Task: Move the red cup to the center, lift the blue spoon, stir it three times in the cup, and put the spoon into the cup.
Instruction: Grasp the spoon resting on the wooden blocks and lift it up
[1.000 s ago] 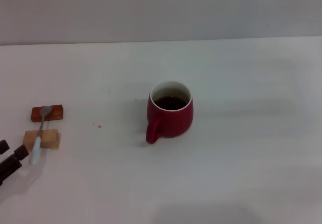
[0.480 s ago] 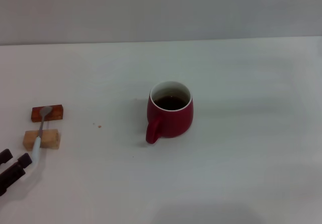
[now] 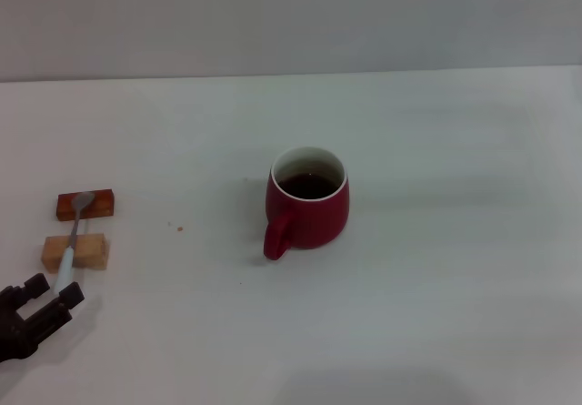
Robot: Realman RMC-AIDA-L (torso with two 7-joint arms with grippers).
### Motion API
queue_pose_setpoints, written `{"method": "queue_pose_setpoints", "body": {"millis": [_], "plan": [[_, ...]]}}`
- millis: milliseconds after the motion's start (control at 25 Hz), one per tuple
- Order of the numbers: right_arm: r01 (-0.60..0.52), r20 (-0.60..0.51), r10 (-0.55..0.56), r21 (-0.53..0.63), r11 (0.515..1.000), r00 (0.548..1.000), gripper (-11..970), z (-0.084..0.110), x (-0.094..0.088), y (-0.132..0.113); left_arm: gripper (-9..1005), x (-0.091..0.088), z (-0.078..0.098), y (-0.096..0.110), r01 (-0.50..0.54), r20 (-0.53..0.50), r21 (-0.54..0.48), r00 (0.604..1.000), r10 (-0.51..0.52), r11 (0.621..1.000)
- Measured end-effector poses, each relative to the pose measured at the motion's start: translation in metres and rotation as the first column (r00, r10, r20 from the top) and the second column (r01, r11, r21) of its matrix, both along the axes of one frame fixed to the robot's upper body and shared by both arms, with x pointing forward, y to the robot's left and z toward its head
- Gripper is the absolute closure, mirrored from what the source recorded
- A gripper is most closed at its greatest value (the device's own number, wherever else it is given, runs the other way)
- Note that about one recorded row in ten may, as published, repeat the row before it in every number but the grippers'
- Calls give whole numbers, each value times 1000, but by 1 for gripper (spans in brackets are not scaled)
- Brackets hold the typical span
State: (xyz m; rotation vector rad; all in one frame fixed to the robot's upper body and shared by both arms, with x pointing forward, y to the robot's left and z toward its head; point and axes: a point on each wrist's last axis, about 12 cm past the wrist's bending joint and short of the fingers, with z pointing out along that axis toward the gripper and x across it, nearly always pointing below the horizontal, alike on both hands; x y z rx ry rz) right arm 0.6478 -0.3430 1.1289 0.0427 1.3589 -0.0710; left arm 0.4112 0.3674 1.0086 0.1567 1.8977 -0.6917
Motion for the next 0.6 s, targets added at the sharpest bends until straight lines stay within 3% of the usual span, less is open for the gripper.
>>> {"method": "queue_pose_setpoints", "body": {"millis": [600], "plan": [[5,0,-5,-9,1000,1000,469,-1,-3,-4,406,9,-3,-7,-3,-9,9,1000,3,1000]]}}
